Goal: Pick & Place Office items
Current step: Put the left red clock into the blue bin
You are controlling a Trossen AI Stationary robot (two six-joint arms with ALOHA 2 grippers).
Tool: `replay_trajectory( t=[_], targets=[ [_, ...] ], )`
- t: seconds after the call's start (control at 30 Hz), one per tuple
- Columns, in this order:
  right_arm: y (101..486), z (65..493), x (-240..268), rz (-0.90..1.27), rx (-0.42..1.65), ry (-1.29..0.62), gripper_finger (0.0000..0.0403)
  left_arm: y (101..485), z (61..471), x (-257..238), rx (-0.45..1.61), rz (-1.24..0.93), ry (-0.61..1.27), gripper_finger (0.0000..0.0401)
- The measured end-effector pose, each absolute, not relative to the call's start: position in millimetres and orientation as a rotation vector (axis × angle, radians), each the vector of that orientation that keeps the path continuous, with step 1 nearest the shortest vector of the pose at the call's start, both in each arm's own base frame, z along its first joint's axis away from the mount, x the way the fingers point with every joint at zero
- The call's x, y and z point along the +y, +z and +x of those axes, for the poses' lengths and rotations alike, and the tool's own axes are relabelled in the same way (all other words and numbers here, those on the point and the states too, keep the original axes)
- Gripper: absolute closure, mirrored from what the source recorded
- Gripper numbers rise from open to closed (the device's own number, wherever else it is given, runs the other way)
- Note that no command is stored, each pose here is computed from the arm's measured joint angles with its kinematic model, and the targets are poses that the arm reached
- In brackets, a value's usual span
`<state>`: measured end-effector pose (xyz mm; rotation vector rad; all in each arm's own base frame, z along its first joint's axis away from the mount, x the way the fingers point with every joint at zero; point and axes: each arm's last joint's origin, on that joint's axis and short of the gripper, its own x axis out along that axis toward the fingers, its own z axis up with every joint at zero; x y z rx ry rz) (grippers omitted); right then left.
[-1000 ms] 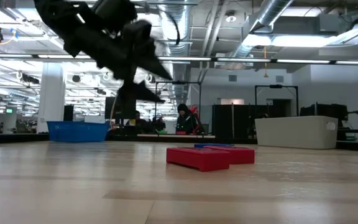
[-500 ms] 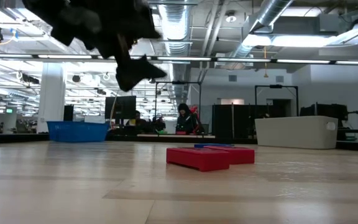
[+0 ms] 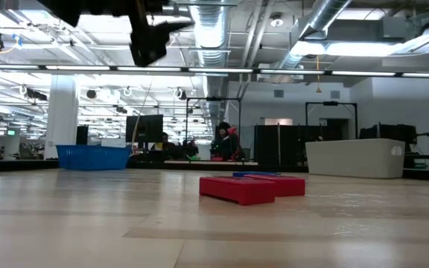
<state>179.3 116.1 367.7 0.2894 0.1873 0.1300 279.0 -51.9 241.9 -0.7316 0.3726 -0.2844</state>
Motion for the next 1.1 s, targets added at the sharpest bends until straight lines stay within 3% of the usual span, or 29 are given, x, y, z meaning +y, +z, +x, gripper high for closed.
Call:
replay_trajectory(
  t=[0.07,0.33,0.57,0.73,0.87,0.97,1.1],
  targets=[
    [370,181,117,0.293,0.263,0.107,0.0158,250,274,-54,0.343,-0.735,-0.308,0.0086],
    [382,176,115,0.301,0.248,0.074,0.0158,285,250,-68,0.222,-0.74,-0.434,0.0086],
    [375,172,114,0.353,0.295,-0.018,0.0158,285,242,-81,0.265,-0.678,-0.498,0.0086],
    [375,172,112,0.397,0.278,-0.063,0.0158,270,242,-74,0.344,-0.559,-0.311,0.0086],
    [374,173,113,0.423,0.278,-0.07,0.0158,242,244,-69,0.497,-0.215,-0.145,0.0086],
    [374,174,113,0.423,0.274,-0.087,0.0158,211,252,-73,0.633,0.132,-0.205,0.0086],
    [375,173,111,0.444,0.254,-0.122,0.0158,178,273,-76,0.666,0.4,-0.294,0.0086]
  ],
)
